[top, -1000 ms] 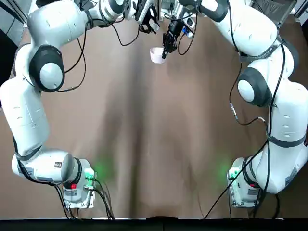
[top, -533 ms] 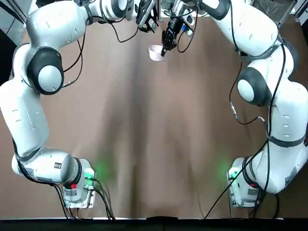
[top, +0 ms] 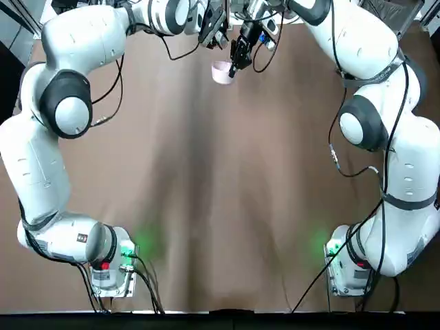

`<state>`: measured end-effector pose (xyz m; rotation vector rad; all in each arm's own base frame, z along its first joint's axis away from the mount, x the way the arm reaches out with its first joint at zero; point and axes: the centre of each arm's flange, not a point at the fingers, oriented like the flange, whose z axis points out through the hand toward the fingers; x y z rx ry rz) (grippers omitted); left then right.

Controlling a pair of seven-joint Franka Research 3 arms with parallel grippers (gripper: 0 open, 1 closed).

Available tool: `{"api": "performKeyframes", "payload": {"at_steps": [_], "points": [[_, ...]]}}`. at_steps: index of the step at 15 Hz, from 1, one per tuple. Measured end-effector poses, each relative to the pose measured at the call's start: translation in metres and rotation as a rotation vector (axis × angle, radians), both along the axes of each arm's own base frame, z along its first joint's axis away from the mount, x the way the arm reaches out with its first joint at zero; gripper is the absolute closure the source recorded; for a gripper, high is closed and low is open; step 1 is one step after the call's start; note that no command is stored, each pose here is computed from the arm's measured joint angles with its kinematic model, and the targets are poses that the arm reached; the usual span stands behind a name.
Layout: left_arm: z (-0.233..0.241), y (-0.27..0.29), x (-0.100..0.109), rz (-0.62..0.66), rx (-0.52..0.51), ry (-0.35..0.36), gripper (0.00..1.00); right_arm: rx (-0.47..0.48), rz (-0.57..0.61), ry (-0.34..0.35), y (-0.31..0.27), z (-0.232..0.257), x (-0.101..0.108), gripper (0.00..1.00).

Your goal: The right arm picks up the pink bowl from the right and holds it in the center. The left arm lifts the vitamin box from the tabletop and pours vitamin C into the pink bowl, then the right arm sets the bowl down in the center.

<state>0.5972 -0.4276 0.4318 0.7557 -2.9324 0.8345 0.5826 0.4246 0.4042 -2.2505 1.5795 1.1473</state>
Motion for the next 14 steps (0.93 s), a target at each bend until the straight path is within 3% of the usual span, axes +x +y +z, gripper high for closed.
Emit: {"api": "performKeyframes", "payload": {"at_steps": [9,14], "points": [[0.025,-0.012,-0.031,-0.073,0.083,-0.122,0.64,-0.001,0.000,0.001,0.000,0.001,0.000,0.98],[0.028,-0.008,-0.036,-0.124,0.180,-0.217,0.64,-0.001,-0.001,0.002,0.000,0.001,0.000,0.98]]}}
